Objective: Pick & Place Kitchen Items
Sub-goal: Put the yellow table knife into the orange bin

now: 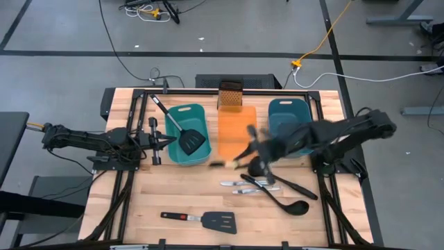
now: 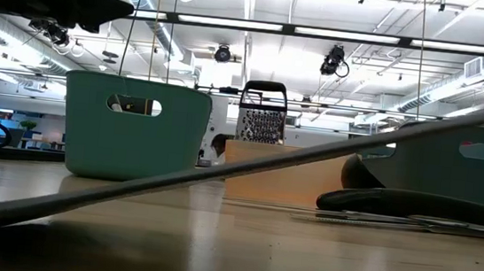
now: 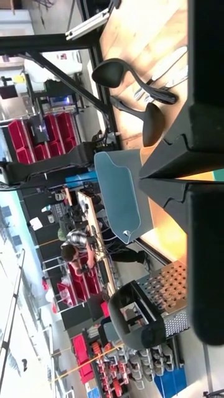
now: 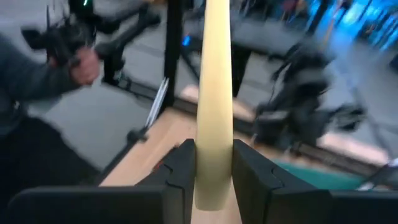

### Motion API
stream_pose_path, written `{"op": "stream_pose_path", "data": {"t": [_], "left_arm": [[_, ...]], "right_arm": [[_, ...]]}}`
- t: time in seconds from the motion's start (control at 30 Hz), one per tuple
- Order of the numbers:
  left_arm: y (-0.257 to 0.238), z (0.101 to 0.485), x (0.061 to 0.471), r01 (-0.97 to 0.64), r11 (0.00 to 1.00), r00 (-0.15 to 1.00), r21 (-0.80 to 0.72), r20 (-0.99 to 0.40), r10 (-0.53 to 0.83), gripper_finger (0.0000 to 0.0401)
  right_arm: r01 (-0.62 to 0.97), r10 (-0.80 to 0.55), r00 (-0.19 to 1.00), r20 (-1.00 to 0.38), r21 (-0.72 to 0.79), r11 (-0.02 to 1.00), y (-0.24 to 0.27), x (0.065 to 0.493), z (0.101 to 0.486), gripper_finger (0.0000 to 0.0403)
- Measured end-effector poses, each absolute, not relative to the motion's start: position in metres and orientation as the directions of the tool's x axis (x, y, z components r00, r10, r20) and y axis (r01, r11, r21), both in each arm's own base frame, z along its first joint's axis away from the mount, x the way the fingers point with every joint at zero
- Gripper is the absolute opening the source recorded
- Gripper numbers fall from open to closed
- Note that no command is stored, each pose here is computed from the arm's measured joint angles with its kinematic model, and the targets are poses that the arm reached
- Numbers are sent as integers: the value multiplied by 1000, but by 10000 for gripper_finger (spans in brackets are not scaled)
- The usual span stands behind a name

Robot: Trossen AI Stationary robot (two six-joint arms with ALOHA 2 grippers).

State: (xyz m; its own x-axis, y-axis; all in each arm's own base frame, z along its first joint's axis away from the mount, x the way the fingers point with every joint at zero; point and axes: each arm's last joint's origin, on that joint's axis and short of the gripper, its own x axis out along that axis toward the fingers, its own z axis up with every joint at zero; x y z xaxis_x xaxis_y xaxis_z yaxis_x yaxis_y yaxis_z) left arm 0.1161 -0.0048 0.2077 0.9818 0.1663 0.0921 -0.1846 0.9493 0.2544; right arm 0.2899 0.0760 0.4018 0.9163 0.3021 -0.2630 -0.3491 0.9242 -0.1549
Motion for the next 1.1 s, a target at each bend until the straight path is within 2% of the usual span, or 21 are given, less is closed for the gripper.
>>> {"op": "stream_pose_path", "data": {"t": [0.17,0.3,0.43,0.6,0.7,0.8,0.93,1.1], "left_arm": [[-5,207,116,-184,948,982,258,89,166,16],[-5,207,116,-184,948,982,258,89,166,16],[-5,207,116,-190,943,981,272,88,173,16],[-3,207,116,-241,928,970,283,87,226,16],[-3,207,116,-254,922,967,293,85,240,16],[-3,207,116,-255,917,967,308,84,240,16],[-3,207,116,-257,915,966,312,82,244,16],[-2,206,116,-272,909,962,316,77,261,16]], "right_arm": [[-251,234,966,-112,-182,951,41,248,415,84],[-132,134,991,7,-142,981,21,209,408,84],[53,-52,999,12,-98,994,10,172,390,84],[172,-172,985,4,-38,984,5,147,353,84],[187,-186,982,40,-22,982,3,136,325,84],[188,-187,971,147,11,982,2,124,301,84],[187,-191,955,225,38,982,2,116,271,84],[202,-210,938,276,59,978,1,113,242,84]]}}
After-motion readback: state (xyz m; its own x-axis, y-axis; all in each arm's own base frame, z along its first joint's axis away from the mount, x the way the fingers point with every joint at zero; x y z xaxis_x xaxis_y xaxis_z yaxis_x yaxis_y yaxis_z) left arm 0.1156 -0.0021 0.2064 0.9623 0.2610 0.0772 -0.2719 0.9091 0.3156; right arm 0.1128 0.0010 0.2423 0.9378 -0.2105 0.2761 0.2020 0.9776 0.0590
